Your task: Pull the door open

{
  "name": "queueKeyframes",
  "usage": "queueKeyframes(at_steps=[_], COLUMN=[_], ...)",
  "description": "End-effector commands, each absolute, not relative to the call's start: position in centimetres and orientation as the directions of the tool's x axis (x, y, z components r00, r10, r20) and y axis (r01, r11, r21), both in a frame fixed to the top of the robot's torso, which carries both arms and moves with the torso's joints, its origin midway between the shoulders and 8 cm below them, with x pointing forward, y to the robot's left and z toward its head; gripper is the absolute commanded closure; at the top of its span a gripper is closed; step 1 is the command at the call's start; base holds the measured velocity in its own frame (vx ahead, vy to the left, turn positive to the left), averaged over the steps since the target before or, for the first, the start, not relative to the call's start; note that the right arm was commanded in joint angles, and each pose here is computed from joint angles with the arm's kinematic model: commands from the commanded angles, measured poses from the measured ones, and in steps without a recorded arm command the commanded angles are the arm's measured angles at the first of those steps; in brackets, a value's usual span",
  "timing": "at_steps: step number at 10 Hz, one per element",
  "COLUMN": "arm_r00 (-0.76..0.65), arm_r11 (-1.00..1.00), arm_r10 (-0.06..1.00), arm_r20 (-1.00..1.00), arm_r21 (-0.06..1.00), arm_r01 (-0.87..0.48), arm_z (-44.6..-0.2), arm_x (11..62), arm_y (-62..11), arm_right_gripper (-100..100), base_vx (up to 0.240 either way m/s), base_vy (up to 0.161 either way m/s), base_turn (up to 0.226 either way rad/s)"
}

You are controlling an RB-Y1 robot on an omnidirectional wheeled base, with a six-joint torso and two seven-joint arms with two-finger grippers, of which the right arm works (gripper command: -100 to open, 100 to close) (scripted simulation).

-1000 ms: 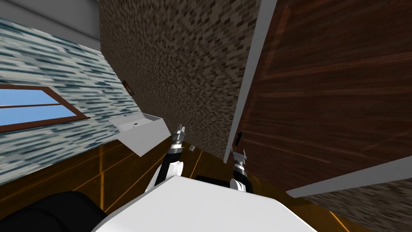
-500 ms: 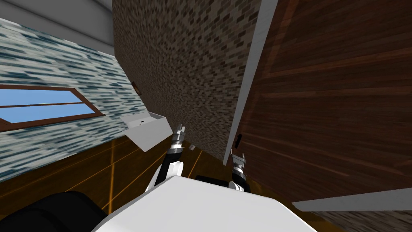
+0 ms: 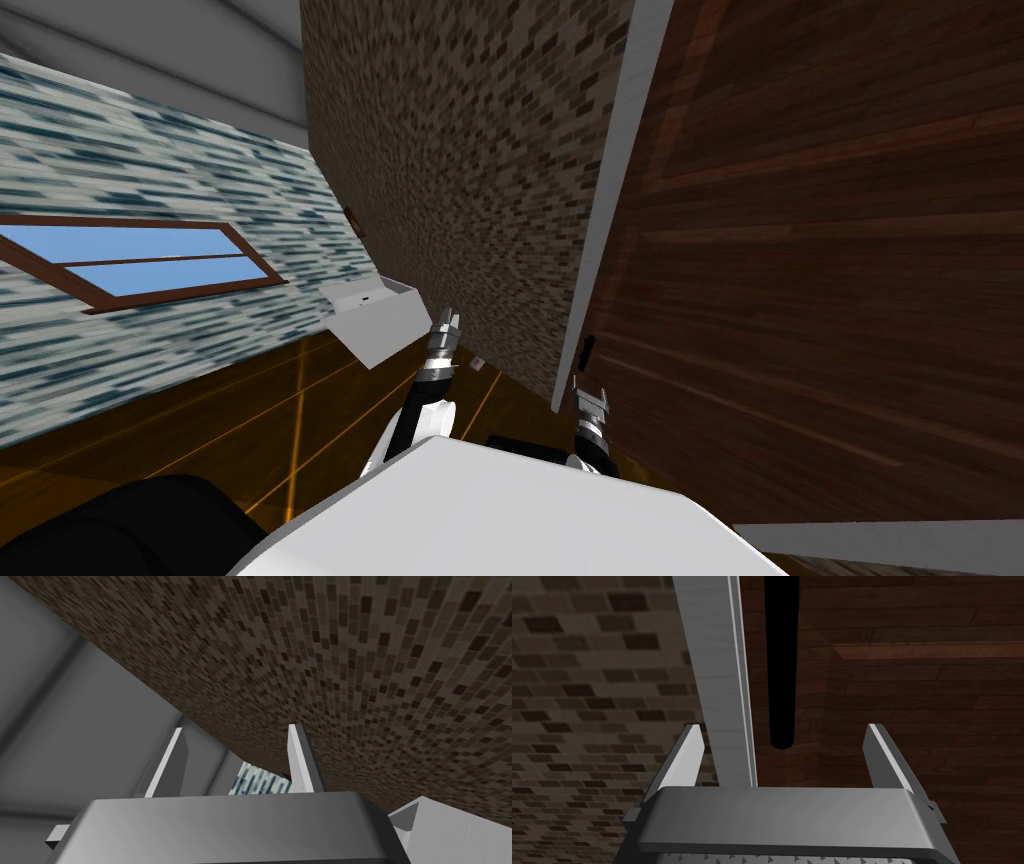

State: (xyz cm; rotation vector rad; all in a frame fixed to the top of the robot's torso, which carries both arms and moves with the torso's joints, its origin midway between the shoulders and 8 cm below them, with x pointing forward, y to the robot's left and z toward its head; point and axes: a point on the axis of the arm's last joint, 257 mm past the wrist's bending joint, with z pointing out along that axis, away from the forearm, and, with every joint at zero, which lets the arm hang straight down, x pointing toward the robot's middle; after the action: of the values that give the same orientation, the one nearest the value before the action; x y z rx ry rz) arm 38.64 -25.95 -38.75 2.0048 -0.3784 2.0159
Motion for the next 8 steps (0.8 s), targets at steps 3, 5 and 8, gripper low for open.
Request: queueKeyframes(at_steps=[3,5,8], arm_r00=[-0.002,-0.001,-0.001], arm_r11=[-0.925,-0.923,-0.920], arm_r10=[0.004,0.002,0.000], arm_r20=[1.000,1.000,1.000], arm_r21=[0.003,0.002,0.000], arm_r01=[-0.379,-0.384,-0.392], arm_z=[-39.3,-39.6,-39.9], arm_x=[38.0,37.6,37.0], arm_y=[-28.7,-30.3,-33.1], arm_right_gripper=[-100,-100,-100], base_vx=[0.014,0.002,0.064], base_vy=[0.078,0.168,0.095], base_turn=[0.028,0.018,0.031])
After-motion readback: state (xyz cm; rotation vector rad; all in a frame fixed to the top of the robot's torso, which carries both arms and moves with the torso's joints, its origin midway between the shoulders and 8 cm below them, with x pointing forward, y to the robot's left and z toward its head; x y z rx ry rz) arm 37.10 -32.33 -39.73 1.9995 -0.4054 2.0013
